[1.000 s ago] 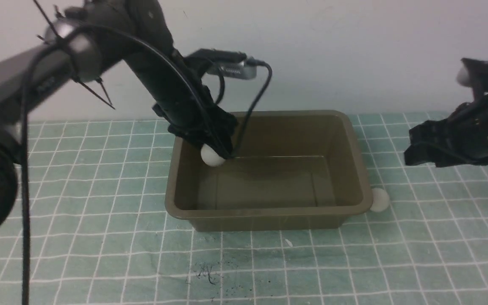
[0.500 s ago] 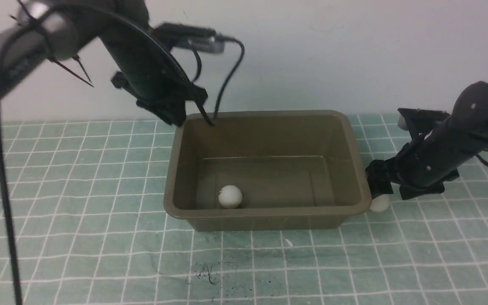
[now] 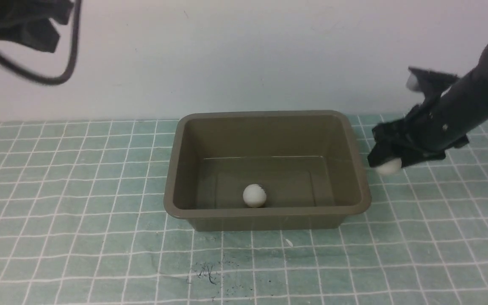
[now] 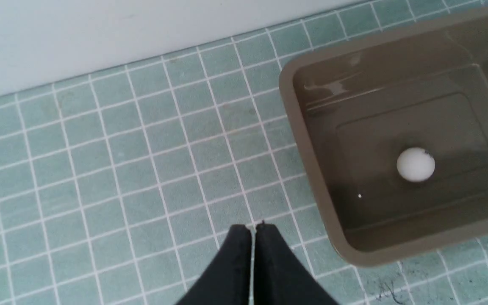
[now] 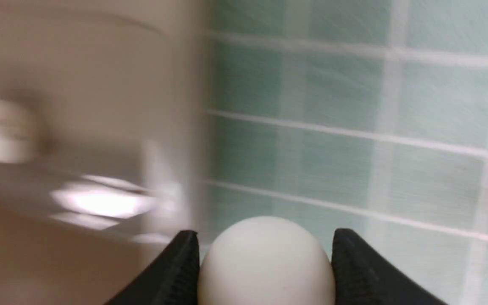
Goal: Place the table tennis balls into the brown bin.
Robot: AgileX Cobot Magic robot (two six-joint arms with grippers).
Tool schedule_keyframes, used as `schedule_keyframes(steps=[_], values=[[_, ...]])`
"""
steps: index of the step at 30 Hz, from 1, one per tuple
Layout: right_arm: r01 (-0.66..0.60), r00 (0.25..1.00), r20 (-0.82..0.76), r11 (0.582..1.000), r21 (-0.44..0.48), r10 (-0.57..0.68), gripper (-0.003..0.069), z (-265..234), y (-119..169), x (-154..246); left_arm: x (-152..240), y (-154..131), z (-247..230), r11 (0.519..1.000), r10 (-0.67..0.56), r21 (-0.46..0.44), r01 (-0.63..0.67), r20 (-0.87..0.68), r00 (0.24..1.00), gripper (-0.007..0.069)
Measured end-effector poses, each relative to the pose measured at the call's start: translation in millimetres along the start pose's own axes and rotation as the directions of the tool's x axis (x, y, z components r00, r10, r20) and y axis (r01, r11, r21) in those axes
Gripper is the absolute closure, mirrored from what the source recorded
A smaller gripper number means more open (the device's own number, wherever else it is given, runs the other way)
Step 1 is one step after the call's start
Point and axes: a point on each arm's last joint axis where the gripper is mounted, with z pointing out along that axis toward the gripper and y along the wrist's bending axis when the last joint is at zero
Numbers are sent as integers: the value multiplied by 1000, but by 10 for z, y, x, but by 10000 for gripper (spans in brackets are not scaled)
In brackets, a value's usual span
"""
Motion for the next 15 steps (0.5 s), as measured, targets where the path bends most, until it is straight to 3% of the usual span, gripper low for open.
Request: schedule_keyframes(steps=[2,7,12,15], values=[[96,993,79,993,-63,-91,297,-165,310,-63,227,-47,-153,1000,-5,-1,5,48,999,630],[244,961,156,964,-102,-227,296,-20,742,-131,710,-142,-258,999,-33,30,31,87,996,630],[280,949,183,955,-102,-259,141,15,851,-238,1197,-197,-239,998,-51,37,48,91,995,630],[297,942,193,951,-89,-276,109,-166,889,-286,1299,-206,-240,998,-53,34,50,106,993,630]])
